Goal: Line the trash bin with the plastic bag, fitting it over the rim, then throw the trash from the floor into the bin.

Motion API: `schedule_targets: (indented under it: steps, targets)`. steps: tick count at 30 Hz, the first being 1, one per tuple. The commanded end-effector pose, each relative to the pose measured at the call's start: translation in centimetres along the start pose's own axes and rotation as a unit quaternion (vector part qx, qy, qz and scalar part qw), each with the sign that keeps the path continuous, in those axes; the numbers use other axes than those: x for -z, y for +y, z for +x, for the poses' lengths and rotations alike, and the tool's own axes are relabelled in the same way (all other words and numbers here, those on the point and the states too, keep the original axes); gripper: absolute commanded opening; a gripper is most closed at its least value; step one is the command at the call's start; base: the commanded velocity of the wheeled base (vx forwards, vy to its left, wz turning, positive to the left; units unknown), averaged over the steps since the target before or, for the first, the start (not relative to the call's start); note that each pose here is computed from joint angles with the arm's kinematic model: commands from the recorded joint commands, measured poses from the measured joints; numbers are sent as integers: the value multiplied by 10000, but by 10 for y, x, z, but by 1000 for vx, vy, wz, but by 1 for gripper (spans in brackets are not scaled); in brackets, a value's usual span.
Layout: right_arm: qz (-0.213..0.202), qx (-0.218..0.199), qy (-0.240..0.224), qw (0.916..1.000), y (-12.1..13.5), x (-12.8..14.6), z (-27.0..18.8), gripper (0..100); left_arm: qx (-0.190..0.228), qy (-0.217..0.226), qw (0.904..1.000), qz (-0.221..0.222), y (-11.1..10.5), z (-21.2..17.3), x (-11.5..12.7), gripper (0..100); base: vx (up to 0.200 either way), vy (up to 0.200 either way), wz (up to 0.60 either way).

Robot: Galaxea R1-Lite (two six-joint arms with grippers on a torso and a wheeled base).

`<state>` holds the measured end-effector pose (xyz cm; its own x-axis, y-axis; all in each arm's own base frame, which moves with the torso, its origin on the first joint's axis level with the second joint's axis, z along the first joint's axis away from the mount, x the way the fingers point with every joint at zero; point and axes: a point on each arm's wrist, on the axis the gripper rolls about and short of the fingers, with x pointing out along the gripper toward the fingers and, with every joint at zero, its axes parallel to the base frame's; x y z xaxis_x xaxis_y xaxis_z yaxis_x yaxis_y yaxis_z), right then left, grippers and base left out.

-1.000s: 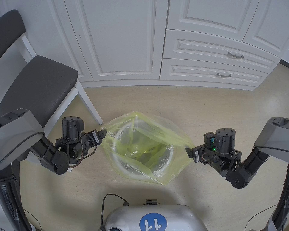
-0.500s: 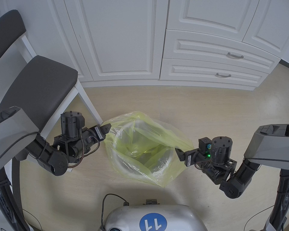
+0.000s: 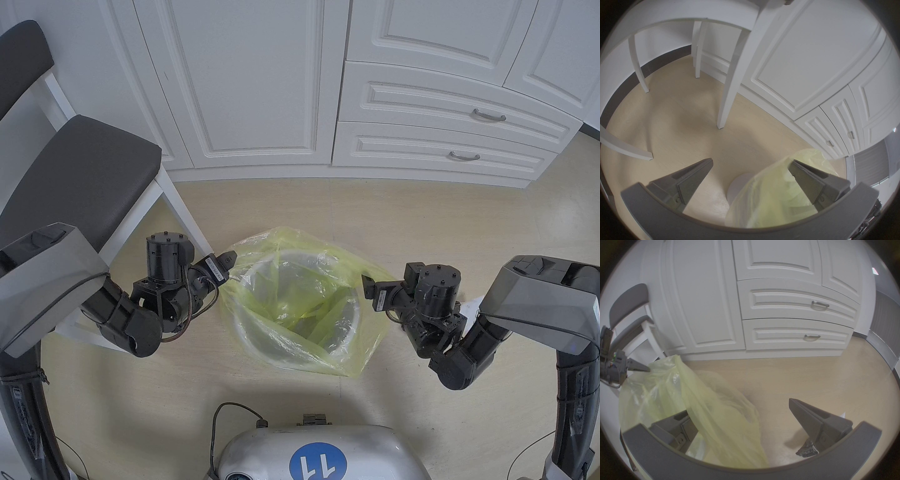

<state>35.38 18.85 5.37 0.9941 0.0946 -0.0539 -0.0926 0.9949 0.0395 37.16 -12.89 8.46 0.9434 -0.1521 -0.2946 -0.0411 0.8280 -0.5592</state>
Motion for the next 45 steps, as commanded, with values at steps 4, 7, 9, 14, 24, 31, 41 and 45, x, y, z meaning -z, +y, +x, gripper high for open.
schedule_targets:
  steps: [4,7,9,14,24,31,41,45]
  targets:
    - [391,472,-341,9975,-3,4,36,100,-226,-307,9986,-363,11,26,-9,100,0,0,0]
    - [399,558,-327,9971,-6,16,48,100,-324,-540,9968,-494,12,30,-17,100,0,0,0]
    - [380,584,-287,9972,-7,25,53,100,-319,-556,9967,-506,12,30,-18,100,0,0,0]
    - [304,638,-115,9974,-9,45,60,100,-390,-497,9968,-494,18,37,-10,100,0,0,0]
    - [210,648,95,9976,-9,55,59,100,-724,-211,9965,-368,42,51,8,100,0,0,0]
    - [265,582,-48,9979,-9,21,41,100,-793,-84,9968,-63,32,24,-11,100,0,0,0]
    - [247,32,-105,9996,-1,-34,-23,100,-548,-146,9958,721,9,-33,-34,100,0,0,0]
    - [147,-229,86,9996,7,-29,-39,100,-465,-118,9940,984,5,-47,-33,100,0,0,0]
